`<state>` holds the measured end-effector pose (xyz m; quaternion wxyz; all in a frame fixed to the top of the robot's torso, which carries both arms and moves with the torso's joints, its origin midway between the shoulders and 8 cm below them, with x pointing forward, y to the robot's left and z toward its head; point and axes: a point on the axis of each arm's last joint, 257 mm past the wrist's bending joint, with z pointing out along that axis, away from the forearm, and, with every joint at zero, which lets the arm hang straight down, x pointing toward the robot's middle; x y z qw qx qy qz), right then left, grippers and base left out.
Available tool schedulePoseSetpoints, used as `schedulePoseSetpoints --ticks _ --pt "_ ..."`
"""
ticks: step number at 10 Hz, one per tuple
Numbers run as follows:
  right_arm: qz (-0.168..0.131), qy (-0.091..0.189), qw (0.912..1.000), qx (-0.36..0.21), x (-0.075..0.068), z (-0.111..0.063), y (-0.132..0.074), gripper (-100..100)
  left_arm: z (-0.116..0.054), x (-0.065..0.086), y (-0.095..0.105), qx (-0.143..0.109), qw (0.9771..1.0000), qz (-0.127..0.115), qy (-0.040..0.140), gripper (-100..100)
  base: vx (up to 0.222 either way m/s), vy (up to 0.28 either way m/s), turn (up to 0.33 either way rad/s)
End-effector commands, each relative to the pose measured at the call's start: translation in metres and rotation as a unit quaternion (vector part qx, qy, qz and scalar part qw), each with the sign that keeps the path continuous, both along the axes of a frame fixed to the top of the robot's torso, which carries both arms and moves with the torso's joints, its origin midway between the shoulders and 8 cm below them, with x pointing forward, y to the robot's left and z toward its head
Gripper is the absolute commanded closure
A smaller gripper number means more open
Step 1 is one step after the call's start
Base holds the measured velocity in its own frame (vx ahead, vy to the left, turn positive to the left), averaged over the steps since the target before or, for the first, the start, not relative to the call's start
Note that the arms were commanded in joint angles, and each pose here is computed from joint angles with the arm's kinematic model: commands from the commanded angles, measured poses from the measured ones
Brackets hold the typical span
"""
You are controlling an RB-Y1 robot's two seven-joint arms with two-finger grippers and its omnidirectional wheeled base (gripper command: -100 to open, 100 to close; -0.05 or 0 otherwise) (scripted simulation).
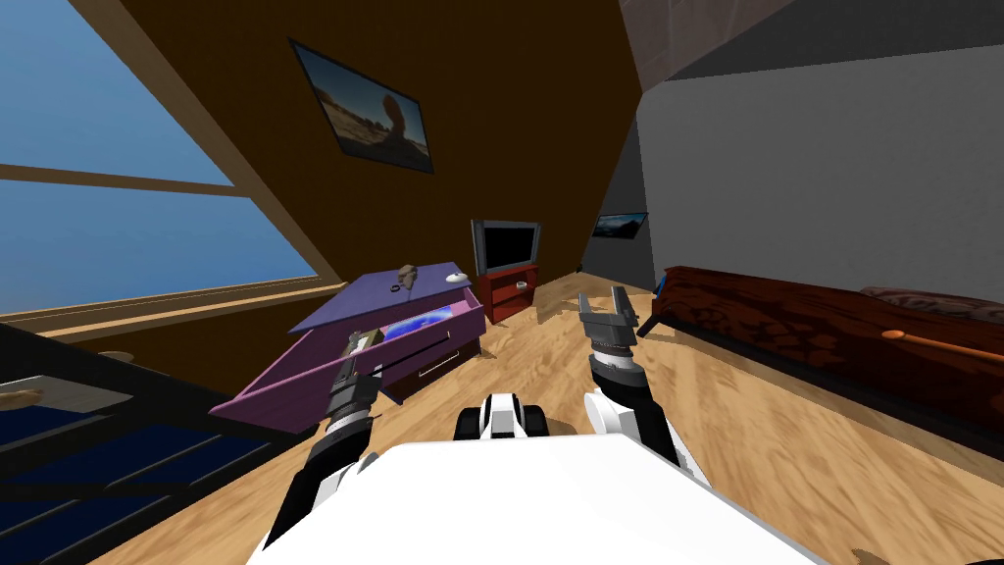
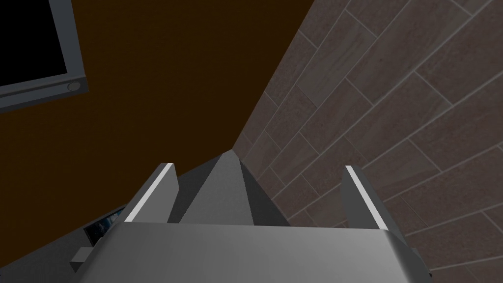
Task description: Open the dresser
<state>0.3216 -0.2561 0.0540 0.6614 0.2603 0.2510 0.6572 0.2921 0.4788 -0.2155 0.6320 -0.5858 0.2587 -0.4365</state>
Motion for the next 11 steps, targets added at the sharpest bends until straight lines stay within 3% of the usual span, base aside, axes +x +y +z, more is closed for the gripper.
schedulePoseSetpoints --ticks 1,3,5,6,11 --pt "0.0 0.0 1.0 0.0 0.0 0.0 0.0 0 0.014 -0.007 0.002 -0.001 1.0 0.001 -0.001 -100 0.024 -0.009 -0.014" --pt "0.0 0.0 1.0 0.0 0.0 0.0 0.0 0 0.025 -0.013 0.004 -0.002 1.0 0.001 -0.001 -100 0.021 -0.012 -0.02" --pt "0.0 0.0 1.0 0.0 0.0 0.0 0.0 0 0.016 -0.014 0.004 -0.007 0.9999 0.002 0.008 -100 0.009 -0.005 0.001" --pt "0.0 0.0 1.0 0.0 0.0 0.0 0.0 0 0.014 -0.014 0.004 -0.009 0.9999 0.002 0.01 0 0.0 0.0 0.0" --pt "0.0 0.0 1.0 0.0 0.0 0.0 0.0 0 0.007 -0.016 0.004 -0.013 0.9998 0.003 0.017 0 0.0 0.0 0.0"
